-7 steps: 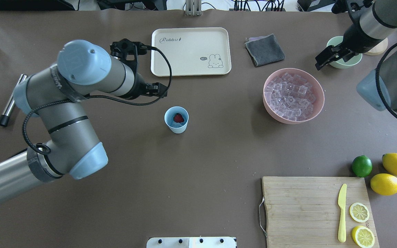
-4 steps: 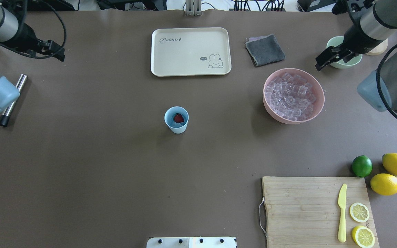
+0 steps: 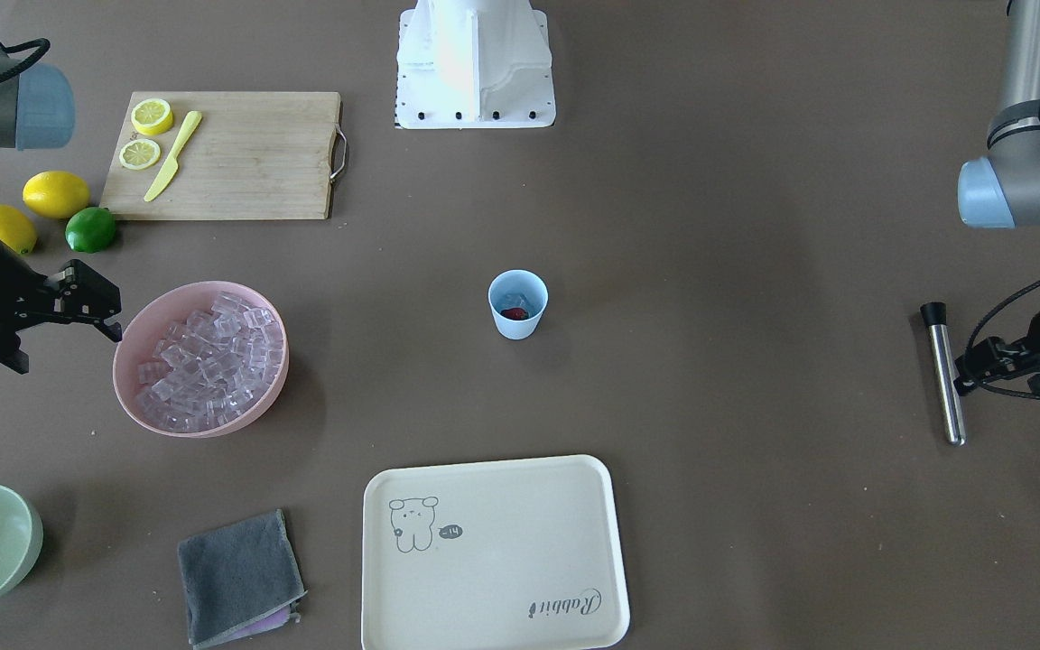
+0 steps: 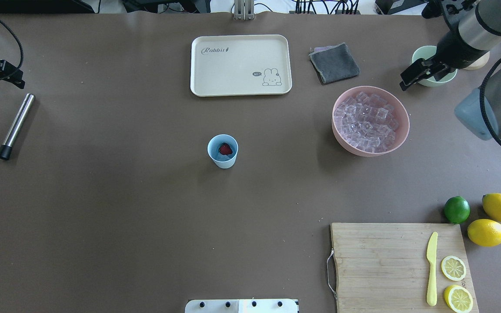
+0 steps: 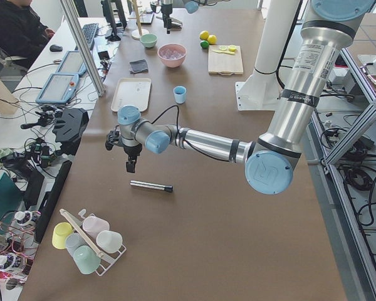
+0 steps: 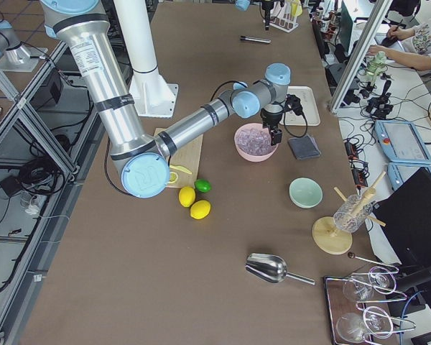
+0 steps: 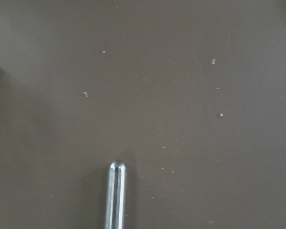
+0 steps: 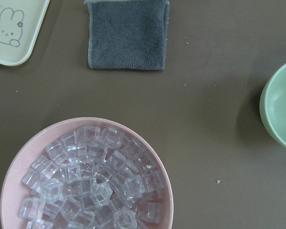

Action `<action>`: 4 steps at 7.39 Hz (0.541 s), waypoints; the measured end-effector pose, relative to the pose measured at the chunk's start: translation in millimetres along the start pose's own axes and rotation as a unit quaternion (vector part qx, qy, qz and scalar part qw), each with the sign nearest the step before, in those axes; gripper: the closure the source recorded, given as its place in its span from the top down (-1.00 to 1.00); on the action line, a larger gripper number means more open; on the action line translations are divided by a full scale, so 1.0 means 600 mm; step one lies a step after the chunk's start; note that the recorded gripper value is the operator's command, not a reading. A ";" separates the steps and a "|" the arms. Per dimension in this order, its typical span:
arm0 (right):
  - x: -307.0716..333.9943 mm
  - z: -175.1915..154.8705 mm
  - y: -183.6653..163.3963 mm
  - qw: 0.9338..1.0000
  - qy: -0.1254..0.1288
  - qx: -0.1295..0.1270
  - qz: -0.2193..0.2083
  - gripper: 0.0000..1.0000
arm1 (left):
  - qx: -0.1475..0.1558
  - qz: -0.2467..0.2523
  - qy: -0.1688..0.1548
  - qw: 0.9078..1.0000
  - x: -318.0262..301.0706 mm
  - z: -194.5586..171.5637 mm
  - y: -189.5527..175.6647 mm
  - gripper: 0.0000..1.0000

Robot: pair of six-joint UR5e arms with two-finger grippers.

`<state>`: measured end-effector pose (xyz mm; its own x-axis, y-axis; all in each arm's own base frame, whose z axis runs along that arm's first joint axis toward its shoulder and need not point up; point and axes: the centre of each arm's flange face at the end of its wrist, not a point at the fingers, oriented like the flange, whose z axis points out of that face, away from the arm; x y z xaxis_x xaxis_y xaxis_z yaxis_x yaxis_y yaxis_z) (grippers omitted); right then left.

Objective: Mash ice and strawberries in cup
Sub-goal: 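Move the left gripper back to the metal pestle rod, then grasp the metal pestle rod upright with the left gripper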

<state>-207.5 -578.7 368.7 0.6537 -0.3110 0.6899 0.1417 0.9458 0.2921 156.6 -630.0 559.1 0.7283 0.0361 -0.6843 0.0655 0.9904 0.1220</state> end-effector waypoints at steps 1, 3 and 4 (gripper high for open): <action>0.059 -0.013 0.016 1.000 0.000 -0.002 0.001 0.98 | 0.003 -0.002 -0.009 1.000 -0.021 0.026 -0.004 0.95; 0.218 -0.033 0.091 0.999 0.010 -0.011 -0.029 0.98 | 0.011 -0.002 -0.025 1.000 -0.044 0.056 -0.006 0.95; 0.283 -0.037 0.138 0.999 0.016 -0.015 -0.042 0.98 | 0.011 0.000 -0.028 1.000 -0.047 0.066 -0.003 0.95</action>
<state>-68.2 -551.2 495.0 0.6618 -0.3876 0.6417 0.2203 0.9187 0.3278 162.9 -638.1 606.5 0.7648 0.0275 -0.6437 0.0804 0.9872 0.1377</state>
